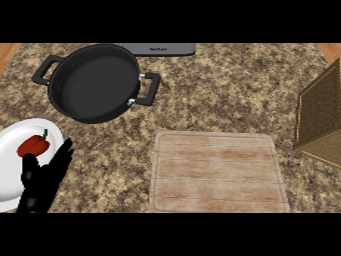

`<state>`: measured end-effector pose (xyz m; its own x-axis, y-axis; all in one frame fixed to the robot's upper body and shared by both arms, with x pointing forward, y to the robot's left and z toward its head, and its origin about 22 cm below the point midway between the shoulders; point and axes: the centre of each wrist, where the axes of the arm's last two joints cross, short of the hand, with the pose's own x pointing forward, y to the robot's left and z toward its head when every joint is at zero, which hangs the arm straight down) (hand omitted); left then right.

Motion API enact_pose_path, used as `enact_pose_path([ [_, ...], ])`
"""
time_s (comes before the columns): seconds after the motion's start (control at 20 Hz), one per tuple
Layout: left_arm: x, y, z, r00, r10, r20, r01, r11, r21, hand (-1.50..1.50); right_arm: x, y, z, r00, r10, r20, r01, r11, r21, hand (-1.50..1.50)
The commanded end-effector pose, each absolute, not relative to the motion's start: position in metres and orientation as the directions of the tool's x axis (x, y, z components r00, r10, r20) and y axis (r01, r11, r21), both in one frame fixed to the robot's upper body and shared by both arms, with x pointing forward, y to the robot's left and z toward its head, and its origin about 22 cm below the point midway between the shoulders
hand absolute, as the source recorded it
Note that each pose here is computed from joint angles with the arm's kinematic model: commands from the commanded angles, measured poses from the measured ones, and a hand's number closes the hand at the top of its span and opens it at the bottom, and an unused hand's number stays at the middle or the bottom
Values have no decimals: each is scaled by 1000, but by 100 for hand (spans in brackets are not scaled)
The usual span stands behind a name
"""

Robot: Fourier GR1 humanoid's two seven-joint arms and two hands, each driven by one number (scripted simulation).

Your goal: Pick the eggplant from the cutting board and place it in the basket

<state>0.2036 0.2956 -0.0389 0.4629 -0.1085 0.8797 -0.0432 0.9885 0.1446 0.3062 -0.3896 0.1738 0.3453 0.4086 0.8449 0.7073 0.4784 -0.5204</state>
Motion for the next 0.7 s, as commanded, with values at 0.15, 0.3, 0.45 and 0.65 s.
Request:
enact_pose_path([
  [0.15, 194, 303, -46, 515, -83, 853, -61, 989, 133, 0, 284, -416, 147, 503, 520, 690, 594, 372, -713, 150],
  [0.3, 196, 300, -49, 525, -105, 845, -37, 989, 146, 0, 284, -438, 152, 493, 546, 677, 614, 333, -716, -150],
  [0.45, 199, 296, -61, 543, -86, 836, -52, 989, 135, 0, 280, -435, 151, 457, 552, 697, 629, 354, -692, -150],
  [0.65, 207, 284, -56, 526, -108, 844, -57, 985, 161, 0, 268, -441, 168, 411, 533, 739, 687, 351, -636, -150],
])
